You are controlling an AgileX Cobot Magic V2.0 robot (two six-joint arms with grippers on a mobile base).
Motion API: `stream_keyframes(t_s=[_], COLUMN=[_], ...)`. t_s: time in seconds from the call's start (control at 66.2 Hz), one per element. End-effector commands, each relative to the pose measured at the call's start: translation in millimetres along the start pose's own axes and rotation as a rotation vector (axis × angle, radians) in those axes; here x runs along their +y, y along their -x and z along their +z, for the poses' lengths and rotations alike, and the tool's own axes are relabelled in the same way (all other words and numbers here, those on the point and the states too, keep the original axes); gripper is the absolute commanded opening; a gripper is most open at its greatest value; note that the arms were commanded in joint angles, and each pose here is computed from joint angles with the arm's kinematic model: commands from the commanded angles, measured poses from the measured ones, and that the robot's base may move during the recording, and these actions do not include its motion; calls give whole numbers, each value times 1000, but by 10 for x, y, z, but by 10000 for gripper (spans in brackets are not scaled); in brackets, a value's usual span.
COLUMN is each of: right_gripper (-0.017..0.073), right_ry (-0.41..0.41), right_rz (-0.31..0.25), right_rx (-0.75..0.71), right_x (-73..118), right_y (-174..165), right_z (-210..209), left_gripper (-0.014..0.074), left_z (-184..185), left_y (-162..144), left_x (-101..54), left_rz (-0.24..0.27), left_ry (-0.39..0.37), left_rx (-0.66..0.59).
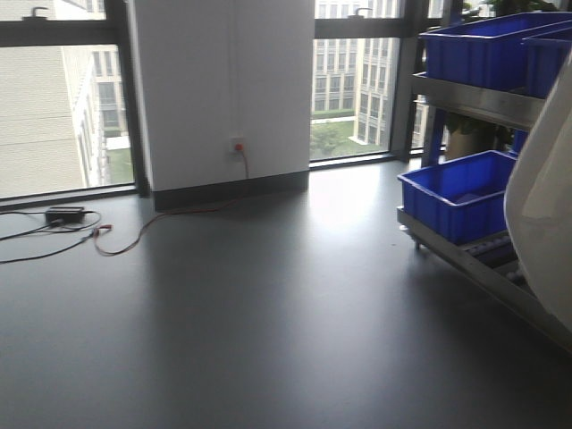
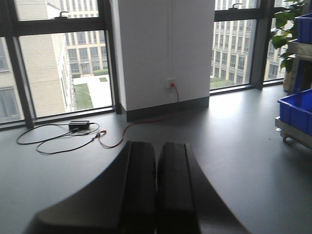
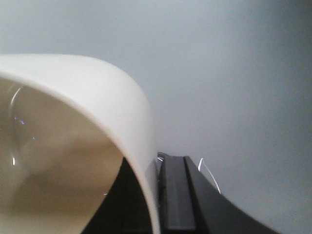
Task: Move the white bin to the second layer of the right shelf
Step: 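Turn and drive up to the roller shelf with blue crates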
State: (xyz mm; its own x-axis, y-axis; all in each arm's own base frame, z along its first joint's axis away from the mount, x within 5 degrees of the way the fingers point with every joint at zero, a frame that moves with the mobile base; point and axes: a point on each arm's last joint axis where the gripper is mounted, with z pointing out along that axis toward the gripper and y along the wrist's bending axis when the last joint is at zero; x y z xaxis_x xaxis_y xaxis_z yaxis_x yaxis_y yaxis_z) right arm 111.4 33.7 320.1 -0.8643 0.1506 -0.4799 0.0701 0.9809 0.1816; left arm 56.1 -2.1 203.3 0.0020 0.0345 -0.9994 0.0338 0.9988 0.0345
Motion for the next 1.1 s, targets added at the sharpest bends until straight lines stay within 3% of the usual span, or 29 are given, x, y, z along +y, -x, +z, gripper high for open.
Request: stream_keyframes(t_s=[0.0,1.088], right_gripper=[69,69], right_ry=[27,27], right_rz=[-5,-5], right_rx=[-78,-78], right_x=[22,22], right_y=[81,81], right_z=[-81,-81], left_gripper=[85,85], left_z=[0,0], left_y=[-38,-38], left_x=[2,2], left_rz=[-9,-9], left_ry=[5,5], left_rx=[-67,-67])
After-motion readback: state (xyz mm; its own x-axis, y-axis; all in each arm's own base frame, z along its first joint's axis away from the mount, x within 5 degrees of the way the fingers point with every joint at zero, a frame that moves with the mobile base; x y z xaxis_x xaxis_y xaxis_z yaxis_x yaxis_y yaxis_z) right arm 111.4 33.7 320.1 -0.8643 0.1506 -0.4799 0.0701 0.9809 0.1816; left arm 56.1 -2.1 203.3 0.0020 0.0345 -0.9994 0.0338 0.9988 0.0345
